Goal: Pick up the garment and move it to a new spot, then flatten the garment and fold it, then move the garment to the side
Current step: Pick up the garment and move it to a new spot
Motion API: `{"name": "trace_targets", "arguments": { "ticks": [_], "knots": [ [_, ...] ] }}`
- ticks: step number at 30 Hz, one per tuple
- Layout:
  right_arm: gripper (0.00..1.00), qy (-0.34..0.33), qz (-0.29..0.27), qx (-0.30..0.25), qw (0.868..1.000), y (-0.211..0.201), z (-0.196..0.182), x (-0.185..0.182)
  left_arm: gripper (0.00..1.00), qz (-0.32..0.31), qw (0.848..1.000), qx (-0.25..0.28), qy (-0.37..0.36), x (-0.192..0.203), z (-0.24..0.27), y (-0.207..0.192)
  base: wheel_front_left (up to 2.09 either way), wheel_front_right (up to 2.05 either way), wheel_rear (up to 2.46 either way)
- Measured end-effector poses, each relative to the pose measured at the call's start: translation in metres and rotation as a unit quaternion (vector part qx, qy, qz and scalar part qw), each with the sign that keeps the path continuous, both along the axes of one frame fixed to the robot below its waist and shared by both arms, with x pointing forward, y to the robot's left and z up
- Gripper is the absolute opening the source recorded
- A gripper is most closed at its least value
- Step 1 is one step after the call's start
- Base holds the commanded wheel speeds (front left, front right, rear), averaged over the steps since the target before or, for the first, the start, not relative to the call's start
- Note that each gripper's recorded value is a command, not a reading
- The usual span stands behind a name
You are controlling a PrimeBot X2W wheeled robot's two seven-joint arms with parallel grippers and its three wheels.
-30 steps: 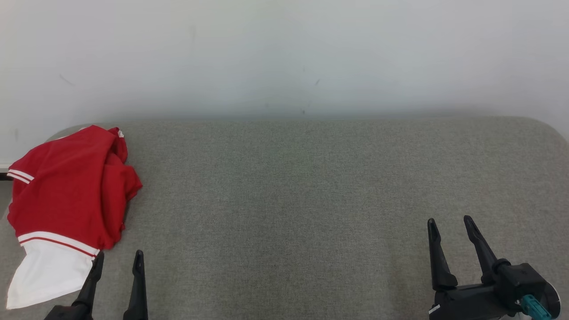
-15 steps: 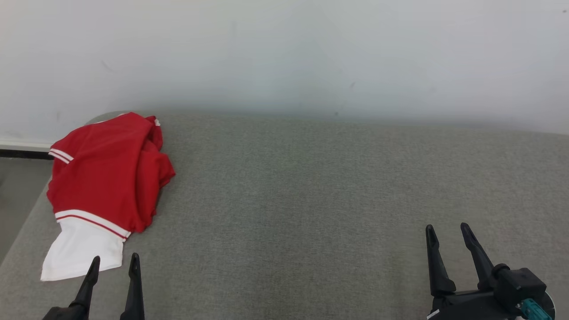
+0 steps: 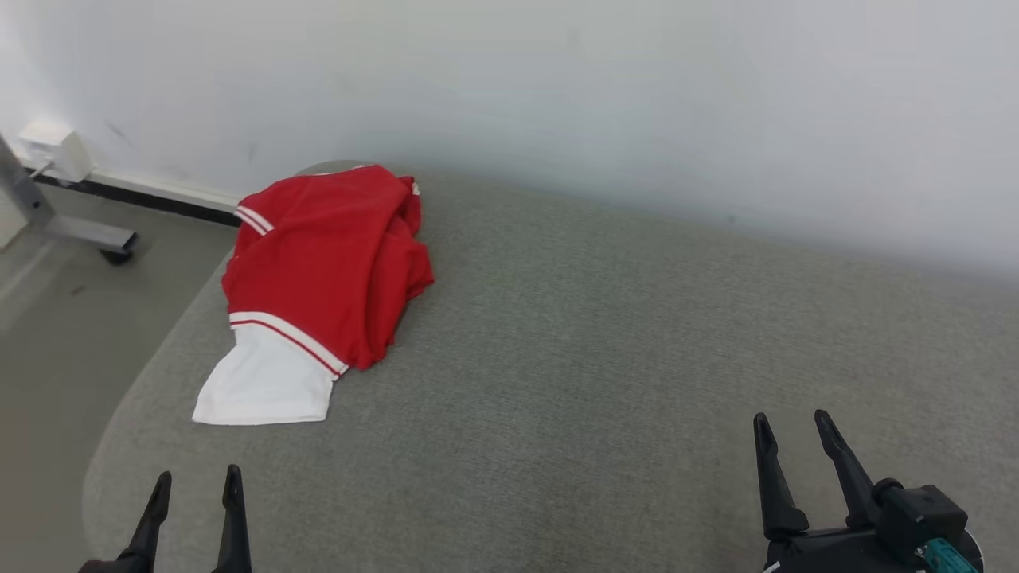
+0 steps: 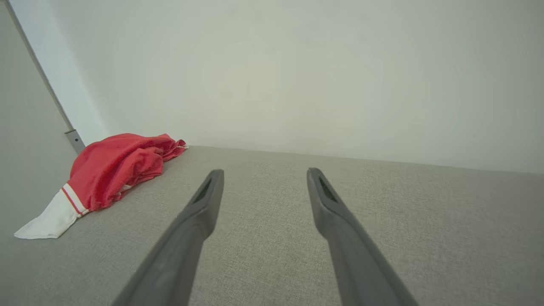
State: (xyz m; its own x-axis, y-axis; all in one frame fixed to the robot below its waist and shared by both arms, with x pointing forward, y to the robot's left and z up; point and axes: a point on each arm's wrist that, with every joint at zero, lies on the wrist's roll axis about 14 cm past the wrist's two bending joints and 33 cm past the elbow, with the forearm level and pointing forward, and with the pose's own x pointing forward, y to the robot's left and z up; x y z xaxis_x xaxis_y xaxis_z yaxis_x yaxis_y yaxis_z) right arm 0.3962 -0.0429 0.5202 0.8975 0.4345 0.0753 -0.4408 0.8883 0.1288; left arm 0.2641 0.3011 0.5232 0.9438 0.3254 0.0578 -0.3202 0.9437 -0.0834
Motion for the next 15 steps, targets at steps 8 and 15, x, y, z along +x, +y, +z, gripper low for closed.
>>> {"name": "trace_targets", "arguments": {
  "ticks": [8, 15],
  "knots": [
    [1.00, 0.008, 0.062, -0.001, 0.998, 0.044, -0.004, 0.002, 1.00, 0.078, 0.997, -0.009, -0.004, -0.039, -0.004, 0.032, 0.00, 0.00, 0.00],
    [1.00, 0.013, 0.096, 0.000, 0.995, 0.069, -0.007, 0.002, 1.00, 0.125, 0.992, -0.001, 0.001, -0.064, -0.007, 0.051, 0.00, 0.00, 0.00]
  ]
}}
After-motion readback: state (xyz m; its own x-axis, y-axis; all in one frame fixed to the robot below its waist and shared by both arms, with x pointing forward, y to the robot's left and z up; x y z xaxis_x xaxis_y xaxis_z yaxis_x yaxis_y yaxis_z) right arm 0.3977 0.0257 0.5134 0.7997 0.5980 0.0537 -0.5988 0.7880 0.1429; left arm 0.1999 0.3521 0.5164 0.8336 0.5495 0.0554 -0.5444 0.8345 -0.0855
